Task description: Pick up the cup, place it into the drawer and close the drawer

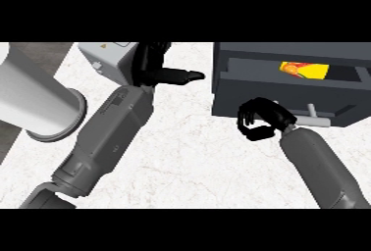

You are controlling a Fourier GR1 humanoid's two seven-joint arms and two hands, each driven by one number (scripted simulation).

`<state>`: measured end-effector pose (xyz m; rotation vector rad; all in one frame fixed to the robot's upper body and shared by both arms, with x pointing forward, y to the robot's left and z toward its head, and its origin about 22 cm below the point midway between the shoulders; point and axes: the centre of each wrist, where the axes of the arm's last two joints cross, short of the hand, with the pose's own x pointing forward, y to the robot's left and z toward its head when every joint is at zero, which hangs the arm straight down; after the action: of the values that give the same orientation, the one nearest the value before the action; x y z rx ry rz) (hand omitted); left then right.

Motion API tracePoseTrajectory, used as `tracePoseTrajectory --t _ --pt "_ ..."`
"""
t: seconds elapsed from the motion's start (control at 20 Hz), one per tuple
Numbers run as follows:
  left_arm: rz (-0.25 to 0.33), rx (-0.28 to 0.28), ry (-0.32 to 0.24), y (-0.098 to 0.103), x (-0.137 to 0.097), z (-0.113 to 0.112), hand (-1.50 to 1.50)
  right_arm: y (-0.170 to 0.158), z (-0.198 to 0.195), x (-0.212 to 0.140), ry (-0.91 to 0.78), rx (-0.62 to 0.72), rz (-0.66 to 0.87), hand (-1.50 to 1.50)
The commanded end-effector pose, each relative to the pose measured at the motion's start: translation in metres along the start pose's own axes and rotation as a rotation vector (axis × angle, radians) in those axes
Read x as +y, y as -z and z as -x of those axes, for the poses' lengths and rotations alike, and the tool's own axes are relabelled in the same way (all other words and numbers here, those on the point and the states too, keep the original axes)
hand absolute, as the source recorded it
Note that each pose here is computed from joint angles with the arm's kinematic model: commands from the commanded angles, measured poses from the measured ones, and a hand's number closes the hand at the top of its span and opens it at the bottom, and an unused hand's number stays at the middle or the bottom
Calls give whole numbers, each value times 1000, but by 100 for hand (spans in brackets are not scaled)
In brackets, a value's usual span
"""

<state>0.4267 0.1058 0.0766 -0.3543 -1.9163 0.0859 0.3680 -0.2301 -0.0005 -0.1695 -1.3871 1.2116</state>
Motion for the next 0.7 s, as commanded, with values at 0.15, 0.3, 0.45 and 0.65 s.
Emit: tracePoseTrajectory --t 0.15,0.3,0.45,0.65 --pt "16 -3 -22 -2 22 -12 -150 12 7 -64 58 -44 199 150" --pt "38 11 -16 -14 39 -6 -150 8 6 -97 77 -17 306 150" --pt "38 22 -2 -15 48 -8 -150 4 0 -121 75 -9 355 150" --pt "70 21 -8 -19 50 -8 -150 -2 -5 -142 112 8 384 150"
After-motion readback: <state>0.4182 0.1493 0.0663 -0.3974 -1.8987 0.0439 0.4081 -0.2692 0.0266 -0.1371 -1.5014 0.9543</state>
